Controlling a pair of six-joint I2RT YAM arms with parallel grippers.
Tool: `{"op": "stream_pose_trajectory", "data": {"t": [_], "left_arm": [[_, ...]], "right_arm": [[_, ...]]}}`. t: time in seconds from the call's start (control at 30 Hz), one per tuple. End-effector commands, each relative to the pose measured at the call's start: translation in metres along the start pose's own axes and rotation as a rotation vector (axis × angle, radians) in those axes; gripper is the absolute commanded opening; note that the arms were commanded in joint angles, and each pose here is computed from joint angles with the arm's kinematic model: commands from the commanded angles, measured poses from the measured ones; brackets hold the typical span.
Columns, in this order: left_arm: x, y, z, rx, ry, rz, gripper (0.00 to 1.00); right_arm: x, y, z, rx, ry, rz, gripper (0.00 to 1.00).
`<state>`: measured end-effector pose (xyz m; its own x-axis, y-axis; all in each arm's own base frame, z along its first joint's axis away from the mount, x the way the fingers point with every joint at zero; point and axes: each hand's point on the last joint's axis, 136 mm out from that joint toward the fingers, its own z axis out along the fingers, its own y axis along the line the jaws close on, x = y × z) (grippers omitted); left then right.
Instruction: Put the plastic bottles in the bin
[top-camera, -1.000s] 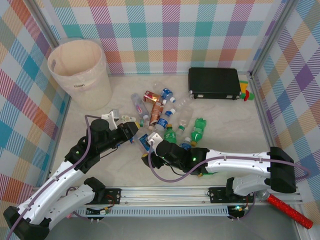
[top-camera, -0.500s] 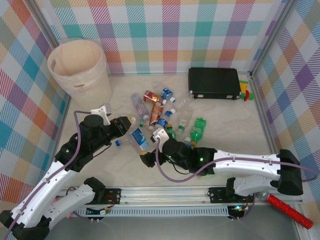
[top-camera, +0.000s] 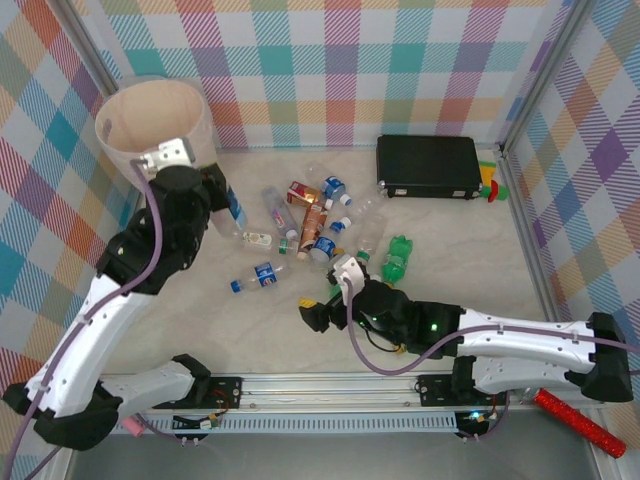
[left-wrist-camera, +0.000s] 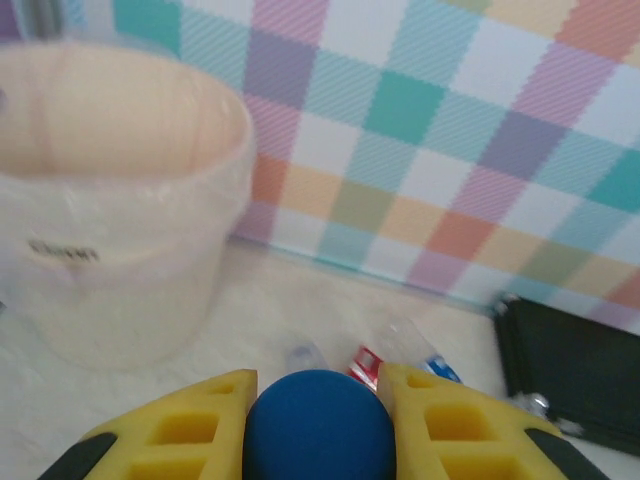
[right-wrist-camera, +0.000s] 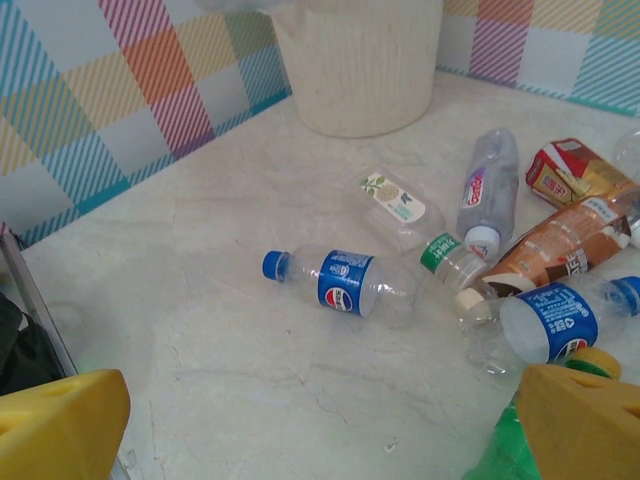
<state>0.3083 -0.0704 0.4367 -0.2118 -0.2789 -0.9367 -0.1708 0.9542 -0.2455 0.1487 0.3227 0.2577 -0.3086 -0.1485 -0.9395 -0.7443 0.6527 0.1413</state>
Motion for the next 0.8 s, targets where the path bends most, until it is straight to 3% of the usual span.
{"op": "stream_pose_trajectory", "data": {"t": [0.0,0.2,0.5,0.77], "left_arm": [[-0.049,0.020,0.003,-0.150,-0.126,0.059,0.01],[-0.103,0.049,0.029,-0.324,-0.273,0.003,0.01],[-0.142,0.102,0.086,-0.473,-0.322,-0.187,0.01],[-0.165,0.104,0.145,-0.513,-0.342,-0.158,0.02]], "right_arm": [[-0.016,-0.002,-0.011,-0.009,-0.076,-0.017,0.99],[-0.025,-0.005,-0.025,-0.022,-0.120,-0.049,0.99],[-0.021,-0.016,-0.035,-0.010,-0.169,-0.074,0.99],[-0.019,-0.032,-0.031,0.016,-0.159,-0.071,0.99]]}}
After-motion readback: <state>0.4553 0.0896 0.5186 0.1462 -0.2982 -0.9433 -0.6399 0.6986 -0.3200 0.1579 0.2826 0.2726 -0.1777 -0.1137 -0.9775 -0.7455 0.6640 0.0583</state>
